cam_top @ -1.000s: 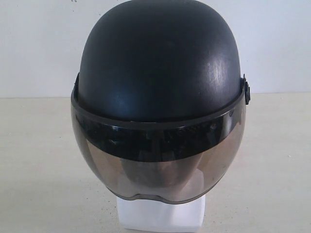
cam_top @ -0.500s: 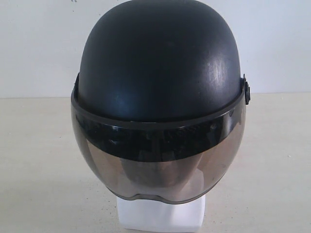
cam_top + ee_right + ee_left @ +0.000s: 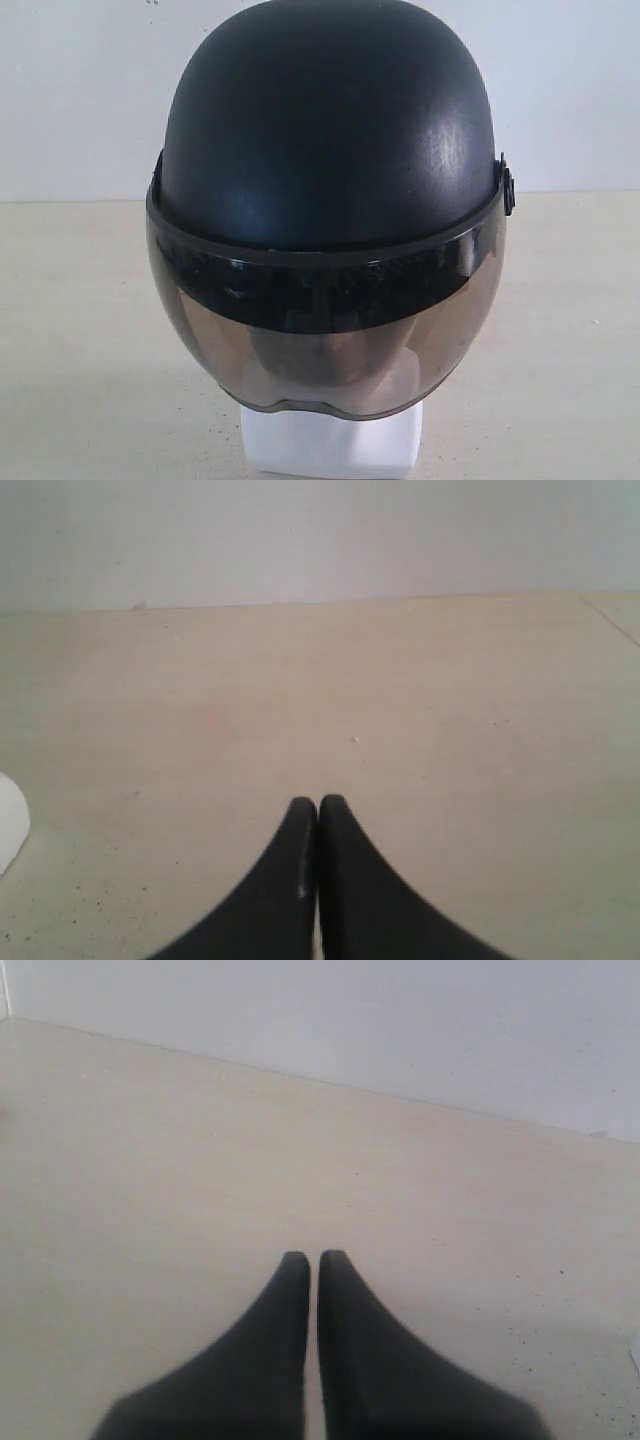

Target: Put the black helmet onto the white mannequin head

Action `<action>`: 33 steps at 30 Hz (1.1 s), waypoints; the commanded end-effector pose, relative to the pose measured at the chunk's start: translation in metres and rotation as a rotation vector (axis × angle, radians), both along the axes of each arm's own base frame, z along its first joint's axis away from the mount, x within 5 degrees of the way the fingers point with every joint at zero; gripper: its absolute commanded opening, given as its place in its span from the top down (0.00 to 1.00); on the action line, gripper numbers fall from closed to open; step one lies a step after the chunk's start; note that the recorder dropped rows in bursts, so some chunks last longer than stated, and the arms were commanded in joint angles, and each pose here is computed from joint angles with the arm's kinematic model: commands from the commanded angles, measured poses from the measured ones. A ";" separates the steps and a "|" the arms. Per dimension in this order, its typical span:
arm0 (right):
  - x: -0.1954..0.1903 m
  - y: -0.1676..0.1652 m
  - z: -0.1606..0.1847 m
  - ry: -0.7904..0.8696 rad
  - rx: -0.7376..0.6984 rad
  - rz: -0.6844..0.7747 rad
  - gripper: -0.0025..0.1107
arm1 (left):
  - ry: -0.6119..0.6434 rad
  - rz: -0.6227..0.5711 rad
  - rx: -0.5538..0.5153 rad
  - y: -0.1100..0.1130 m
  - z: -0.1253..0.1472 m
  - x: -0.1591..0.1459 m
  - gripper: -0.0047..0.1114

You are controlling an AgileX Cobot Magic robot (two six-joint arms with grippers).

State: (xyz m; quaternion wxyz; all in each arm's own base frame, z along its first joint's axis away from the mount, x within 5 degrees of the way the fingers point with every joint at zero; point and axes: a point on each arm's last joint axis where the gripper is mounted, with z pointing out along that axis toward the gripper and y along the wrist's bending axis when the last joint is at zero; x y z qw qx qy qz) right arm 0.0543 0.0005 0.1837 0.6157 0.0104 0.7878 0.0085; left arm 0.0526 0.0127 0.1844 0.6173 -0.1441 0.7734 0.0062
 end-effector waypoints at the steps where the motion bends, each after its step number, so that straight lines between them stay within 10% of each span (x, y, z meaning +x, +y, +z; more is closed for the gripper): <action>1: -0.001 0.000 -0.001 0.009 -0.002 -0.007 0.98 | -0.005 0.000 0.009 0.000 0.000 0.000 0.92; 33: -0.001 0.000 -0.002 0.014 0.013 -0.009 0.98 | -0.005 0.000 0.009 0.000 0.000 0.000 0.92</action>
